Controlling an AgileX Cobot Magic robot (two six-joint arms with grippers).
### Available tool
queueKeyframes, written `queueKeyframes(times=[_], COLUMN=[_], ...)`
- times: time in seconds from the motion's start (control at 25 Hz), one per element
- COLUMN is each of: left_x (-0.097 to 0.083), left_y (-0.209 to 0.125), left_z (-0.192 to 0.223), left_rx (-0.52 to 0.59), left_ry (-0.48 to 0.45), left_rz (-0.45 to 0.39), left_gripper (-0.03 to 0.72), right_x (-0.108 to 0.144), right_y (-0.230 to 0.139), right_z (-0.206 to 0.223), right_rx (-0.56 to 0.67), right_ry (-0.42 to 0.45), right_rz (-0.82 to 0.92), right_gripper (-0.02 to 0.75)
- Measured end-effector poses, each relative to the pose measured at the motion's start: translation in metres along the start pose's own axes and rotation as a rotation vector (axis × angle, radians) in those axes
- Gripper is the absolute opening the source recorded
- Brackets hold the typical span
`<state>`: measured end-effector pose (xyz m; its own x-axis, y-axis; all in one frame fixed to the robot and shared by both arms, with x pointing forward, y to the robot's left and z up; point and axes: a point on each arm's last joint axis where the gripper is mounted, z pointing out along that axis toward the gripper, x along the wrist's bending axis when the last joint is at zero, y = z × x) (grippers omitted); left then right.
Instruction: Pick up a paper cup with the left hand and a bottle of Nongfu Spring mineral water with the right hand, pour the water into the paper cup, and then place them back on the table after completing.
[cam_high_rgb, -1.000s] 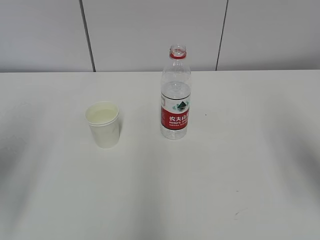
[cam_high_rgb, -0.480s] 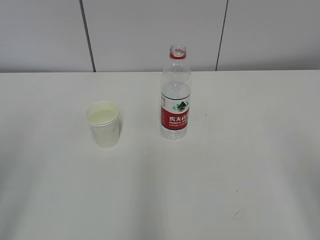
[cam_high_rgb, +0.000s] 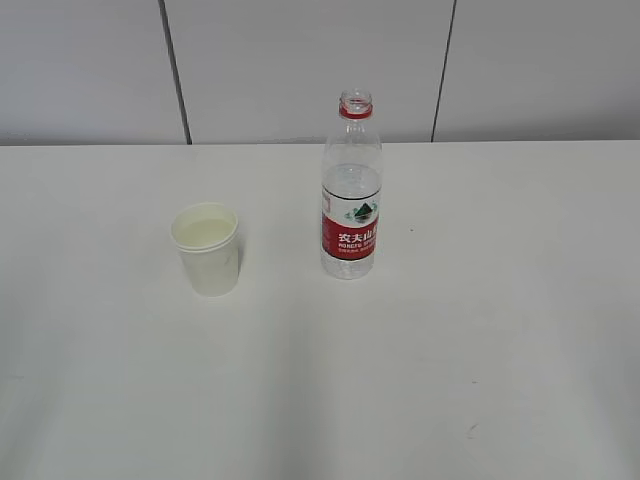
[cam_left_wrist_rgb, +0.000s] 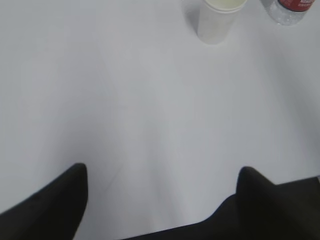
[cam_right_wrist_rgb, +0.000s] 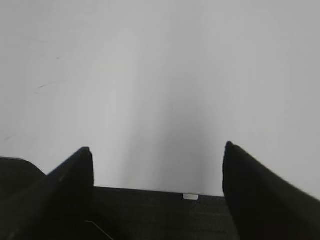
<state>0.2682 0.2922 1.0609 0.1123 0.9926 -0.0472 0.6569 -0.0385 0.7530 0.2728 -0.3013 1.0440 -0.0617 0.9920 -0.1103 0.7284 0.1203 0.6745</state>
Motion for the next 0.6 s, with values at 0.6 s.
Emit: queueKeyframes(times=[0.6], left_x=[-0.003], left_y=[-0.029], left_z=[-0.028], left_rx=[-0.232], left_ry=[0.004], left_rz=[0.022], left_gripper=[0.552], right_x=[0.004], right_y=[-0.032], right_z=[-0.032], right_rx=[-0.274], right_ry=[-0.040], right_rz=[0.005], right_gripper=[0.591])
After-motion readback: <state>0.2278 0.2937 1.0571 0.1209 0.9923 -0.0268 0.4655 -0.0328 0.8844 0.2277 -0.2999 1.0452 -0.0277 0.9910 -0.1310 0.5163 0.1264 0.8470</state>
